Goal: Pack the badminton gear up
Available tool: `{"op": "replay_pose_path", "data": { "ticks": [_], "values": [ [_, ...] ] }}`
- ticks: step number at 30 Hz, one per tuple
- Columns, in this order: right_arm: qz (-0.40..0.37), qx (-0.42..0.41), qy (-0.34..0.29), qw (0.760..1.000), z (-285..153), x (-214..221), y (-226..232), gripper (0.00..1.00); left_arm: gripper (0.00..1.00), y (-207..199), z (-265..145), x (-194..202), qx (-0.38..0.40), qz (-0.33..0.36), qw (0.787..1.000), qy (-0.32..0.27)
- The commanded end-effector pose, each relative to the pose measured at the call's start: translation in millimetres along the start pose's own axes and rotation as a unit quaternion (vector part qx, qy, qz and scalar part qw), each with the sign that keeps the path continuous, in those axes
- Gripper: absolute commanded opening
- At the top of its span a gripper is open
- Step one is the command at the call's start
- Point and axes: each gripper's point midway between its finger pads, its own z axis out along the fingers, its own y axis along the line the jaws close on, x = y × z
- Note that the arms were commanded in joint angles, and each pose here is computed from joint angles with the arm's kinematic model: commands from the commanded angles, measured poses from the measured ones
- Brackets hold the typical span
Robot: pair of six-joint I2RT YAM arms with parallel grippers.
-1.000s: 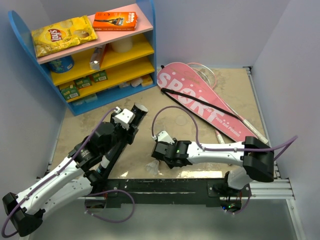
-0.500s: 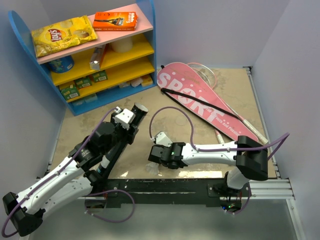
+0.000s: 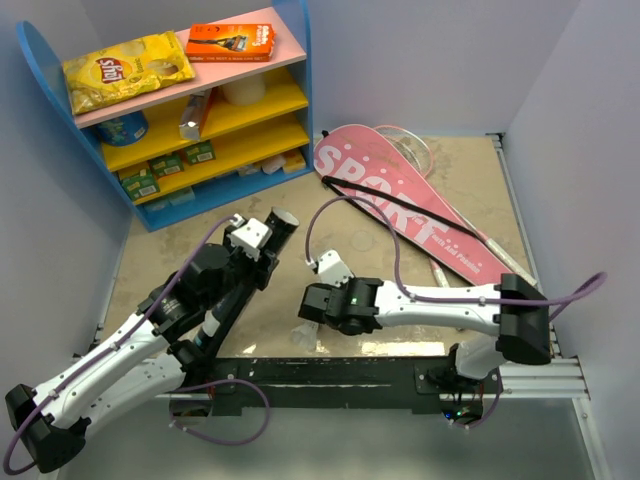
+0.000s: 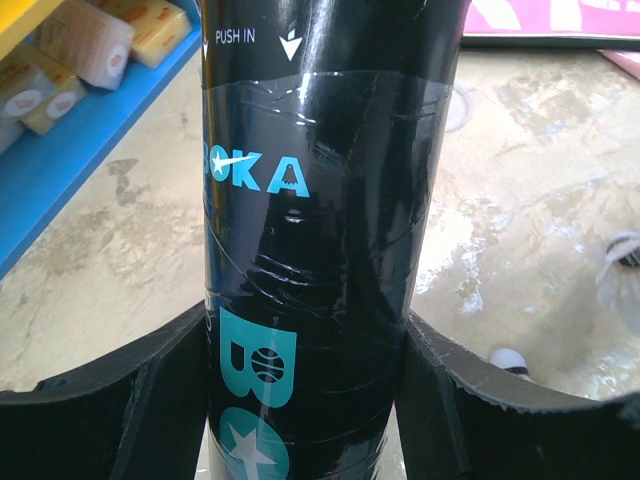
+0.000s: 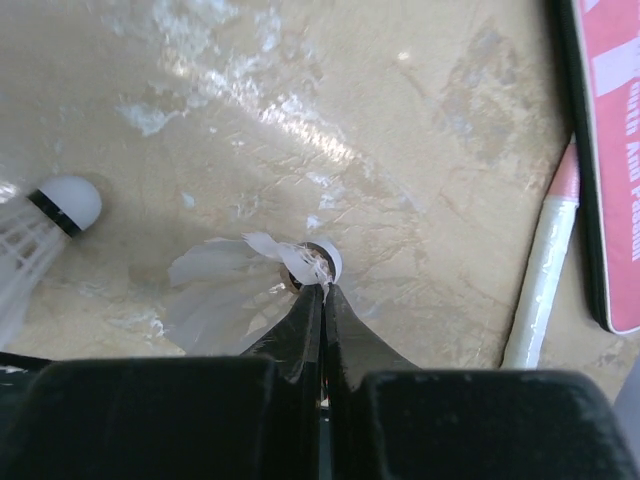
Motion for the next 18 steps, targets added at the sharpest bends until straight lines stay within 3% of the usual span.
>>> {"op": "replay_pose_path", "data": {
  "ticks": [1,9,18],
  "values": [
    [0.09,0.006,-0.081,0.993,-39,-46,-38,0.0,0.0,-22,-6,-21,0.066,-0.002,0.997,-0.03],
    [0.18,-0.045,-0.135,0.973,-52,-88,-91,0.0,0.0,-76,-15,-19,0.224,0.024,0.974,-0.032],
    [0.267,-0.132,-0.207,0.932,-77,-135,-139,0.0,0.0,-113,-34,-21,0.325,0.051,0.943,-0.051]
  ]
}}
